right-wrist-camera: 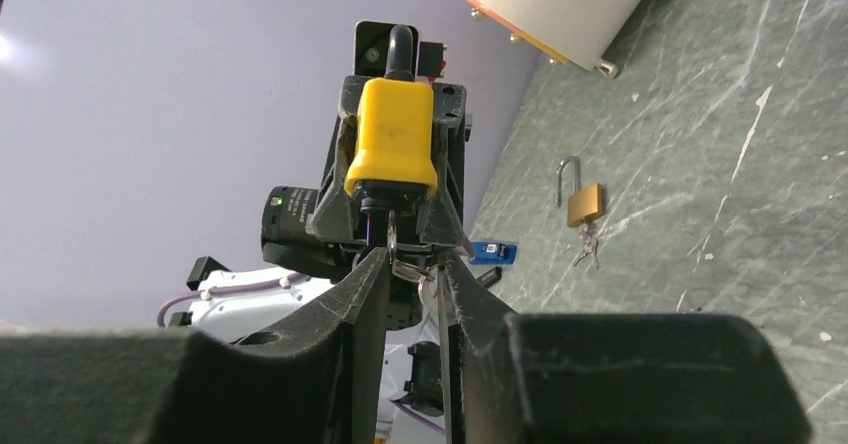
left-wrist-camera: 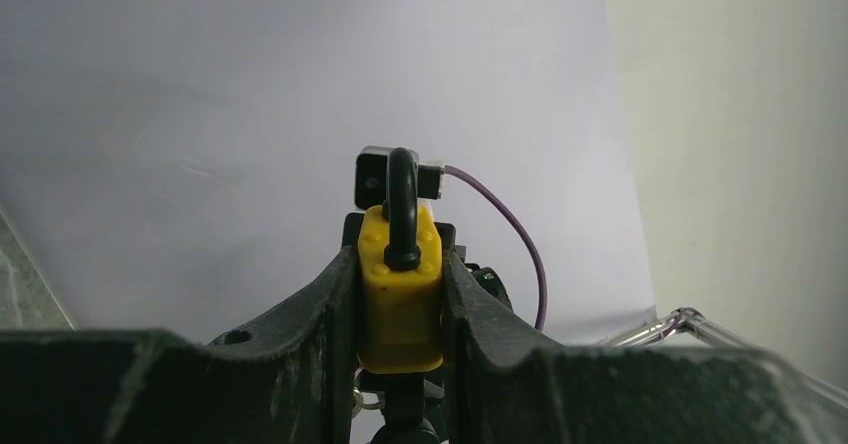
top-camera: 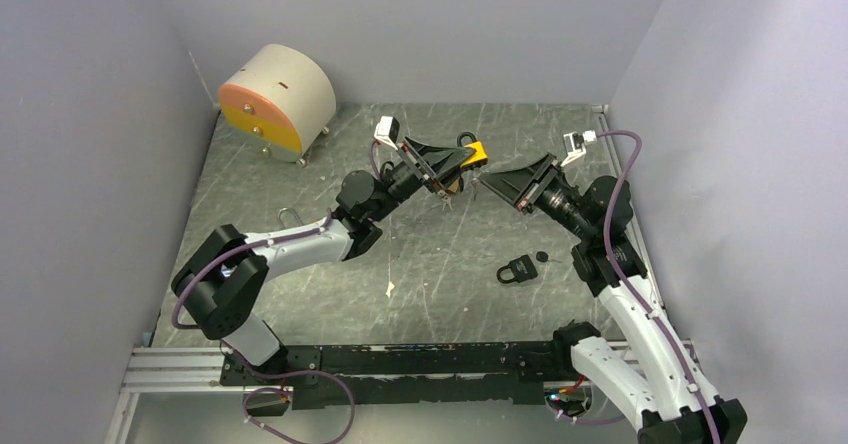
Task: Unlock with the key
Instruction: Unlock the lock.
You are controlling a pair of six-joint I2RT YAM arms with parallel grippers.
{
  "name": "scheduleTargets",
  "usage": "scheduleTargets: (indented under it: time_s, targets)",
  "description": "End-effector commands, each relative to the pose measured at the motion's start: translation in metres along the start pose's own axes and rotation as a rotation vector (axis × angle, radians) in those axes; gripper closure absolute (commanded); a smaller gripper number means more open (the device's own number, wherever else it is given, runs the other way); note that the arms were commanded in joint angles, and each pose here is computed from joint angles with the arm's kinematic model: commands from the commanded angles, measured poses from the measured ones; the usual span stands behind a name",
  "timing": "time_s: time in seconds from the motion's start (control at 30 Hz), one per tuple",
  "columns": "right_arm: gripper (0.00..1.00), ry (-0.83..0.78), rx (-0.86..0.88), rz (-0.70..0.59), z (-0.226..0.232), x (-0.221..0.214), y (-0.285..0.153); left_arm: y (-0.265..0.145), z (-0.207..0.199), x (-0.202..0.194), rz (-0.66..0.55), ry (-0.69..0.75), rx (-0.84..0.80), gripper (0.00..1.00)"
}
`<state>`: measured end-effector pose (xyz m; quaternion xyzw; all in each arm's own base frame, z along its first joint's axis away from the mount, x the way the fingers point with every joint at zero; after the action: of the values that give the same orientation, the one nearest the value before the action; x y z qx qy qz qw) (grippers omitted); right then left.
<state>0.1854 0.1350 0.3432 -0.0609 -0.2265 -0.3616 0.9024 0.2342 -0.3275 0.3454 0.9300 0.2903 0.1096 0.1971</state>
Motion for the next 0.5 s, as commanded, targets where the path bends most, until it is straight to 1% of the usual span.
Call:
scheduleTargets:
  time_s: [0.0,0.1,0.37,0.47]
  targets:
    - [0.73,-0.117,0.086,-0.058,0.023,0.015,0.001,0.000,-0.059,-0.001,0.015,0.042,-0.188,0.97]
    - [0.75,-0.137,0.107,-0.052,0.027,0.017,0.003,0.000,-0.057,-0.001,0.015,0.038,-0.186,0.98]
    - [0.99,-0.099,0.160,0.001,0.025,0.013,0.008,0.003,-0.059,-0.003,0.031,0.023,-0.199,0.98]
    - [1.00,-0.069,0.160,0.020,0.026,0.015,0.012,0.004,-0.061,-0.004,0.041,0.016,-0.199,0.97]
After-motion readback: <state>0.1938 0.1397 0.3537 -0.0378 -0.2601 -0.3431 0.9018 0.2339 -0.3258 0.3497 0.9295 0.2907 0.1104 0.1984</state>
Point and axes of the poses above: each gripper's point midway between its finger pads, its own y axis out along the fingers, its own z axis along the line the jaws close on, x = y × z, the point moved 8 cm from there along -y, back along the fingers, and after that the axes turned 1 degree about y, right-handed, at the moved point
